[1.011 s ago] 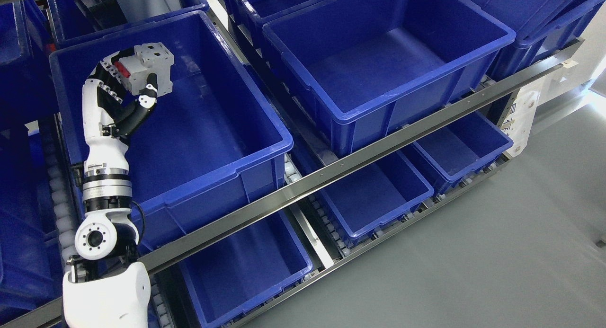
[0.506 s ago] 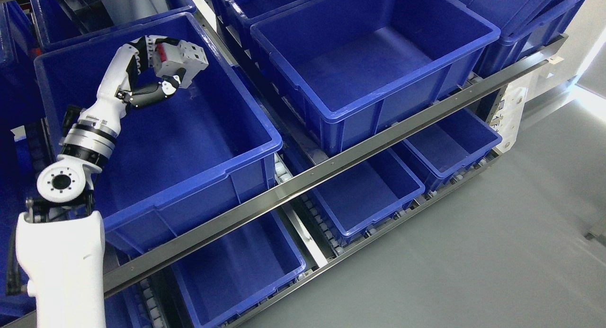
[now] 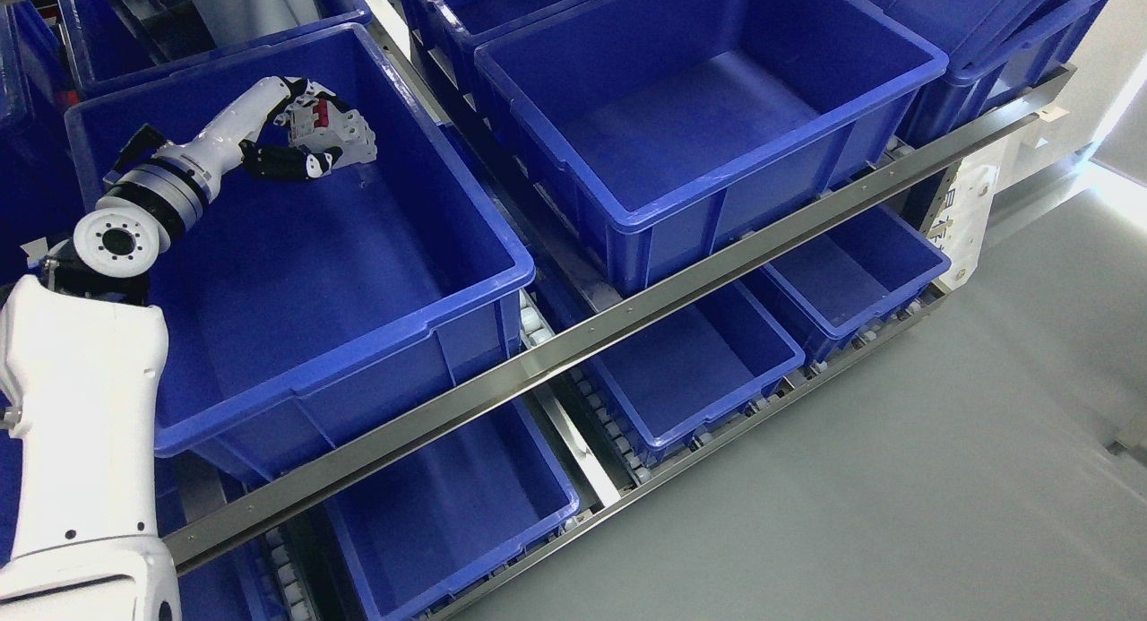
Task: Place circuit breaker on shelf
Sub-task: 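Lower the breaker into the upper blue bin and open the left hand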
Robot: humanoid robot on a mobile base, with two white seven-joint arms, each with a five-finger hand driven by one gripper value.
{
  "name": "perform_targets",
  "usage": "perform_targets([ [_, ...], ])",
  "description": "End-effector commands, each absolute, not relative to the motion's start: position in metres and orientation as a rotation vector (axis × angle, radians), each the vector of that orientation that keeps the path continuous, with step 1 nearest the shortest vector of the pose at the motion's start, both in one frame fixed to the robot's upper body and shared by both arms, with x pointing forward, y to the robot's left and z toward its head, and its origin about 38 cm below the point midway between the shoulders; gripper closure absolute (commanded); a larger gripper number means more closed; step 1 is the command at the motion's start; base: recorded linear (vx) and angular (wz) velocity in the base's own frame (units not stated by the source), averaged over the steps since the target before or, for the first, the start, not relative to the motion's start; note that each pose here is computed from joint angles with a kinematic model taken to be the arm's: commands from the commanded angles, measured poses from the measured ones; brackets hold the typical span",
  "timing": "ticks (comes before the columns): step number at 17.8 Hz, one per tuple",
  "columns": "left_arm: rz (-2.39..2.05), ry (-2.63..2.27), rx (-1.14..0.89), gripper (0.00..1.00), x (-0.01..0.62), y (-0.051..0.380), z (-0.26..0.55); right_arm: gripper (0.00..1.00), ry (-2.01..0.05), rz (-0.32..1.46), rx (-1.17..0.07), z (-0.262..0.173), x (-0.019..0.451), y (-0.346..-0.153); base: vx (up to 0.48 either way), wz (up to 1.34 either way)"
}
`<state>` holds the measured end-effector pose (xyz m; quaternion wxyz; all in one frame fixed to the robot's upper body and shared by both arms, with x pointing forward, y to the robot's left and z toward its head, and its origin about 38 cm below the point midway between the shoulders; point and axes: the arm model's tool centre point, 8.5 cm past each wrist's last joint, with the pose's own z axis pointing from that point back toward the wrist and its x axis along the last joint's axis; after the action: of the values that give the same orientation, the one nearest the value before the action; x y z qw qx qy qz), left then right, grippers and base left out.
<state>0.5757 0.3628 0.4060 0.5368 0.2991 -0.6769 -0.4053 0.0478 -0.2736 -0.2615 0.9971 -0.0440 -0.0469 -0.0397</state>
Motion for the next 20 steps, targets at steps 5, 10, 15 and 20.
perform_targets([
  [5, -1.033, -1.247, 0.647, 0.77, 0.604, 0.378, 0.319, 0.0, -0.099, -0.077, -0.106, -0.261, 0.04, -0.285, 0.0, 0.0],
  [10, -1.026, -1.253, 0.641, 0.7, 0.605, 0.377, 0.319, 0.0, -0.099, -0.079, -0.106, -0.261, 0.04, -0.285, 0.0, 0.0],
  [15, -0.948, -1.254, 0.701, 0.41, 0.604, 0.388, 0.32, 0.0, -0.099, -0.079, -0.106, -0.261, 0.04, -0.285, 0.0, 0.0],
  [20, -0.911, -1.286, 0.703, 0.22, 0.603, 0.394, 0.329, 0.0, -0.099, -0.079, -0.106, -0.261, 0.04, -0.285, 0.0, 0.0],
])
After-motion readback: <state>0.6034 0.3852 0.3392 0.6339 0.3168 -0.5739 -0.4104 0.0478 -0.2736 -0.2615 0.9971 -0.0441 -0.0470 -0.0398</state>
